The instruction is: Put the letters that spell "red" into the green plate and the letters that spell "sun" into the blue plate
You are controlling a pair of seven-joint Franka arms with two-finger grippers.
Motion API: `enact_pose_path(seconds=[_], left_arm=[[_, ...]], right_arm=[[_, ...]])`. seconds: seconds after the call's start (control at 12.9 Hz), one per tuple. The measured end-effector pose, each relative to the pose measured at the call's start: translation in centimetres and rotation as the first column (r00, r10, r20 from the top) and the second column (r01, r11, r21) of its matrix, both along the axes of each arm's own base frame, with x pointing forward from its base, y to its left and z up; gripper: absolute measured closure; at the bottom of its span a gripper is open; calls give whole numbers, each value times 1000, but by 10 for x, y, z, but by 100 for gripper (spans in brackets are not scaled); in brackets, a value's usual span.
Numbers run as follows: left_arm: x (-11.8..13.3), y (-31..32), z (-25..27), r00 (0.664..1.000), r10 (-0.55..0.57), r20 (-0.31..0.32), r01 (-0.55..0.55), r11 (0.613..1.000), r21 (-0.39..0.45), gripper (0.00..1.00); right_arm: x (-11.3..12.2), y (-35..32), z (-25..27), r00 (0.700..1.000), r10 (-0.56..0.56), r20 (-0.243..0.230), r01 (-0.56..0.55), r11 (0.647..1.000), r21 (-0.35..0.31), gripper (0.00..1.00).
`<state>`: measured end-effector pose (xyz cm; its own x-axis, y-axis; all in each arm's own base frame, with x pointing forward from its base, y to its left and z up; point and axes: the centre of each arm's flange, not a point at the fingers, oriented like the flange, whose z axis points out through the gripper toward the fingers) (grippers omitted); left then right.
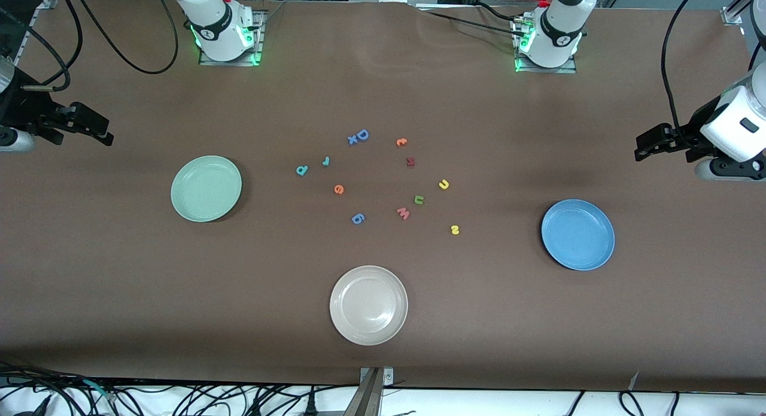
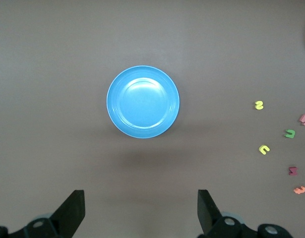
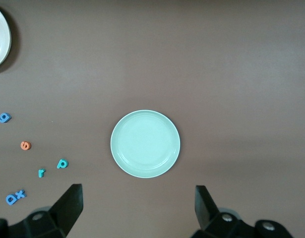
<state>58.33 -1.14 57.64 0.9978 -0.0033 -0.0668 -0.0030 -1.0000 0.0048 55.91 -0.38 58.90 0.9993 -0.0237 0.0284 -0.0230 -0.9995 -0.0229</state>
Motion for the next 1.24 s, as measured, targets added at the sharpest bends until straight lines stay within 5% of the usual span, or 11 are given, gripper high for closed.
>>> enact_pose_path(seconds=[1.24], left_arm=[[0,0,0,1000,0,0,0,1000,0,0]], right_arm=[[-1,-1,-1,1000,-2,-14,2,1000,0,0]])
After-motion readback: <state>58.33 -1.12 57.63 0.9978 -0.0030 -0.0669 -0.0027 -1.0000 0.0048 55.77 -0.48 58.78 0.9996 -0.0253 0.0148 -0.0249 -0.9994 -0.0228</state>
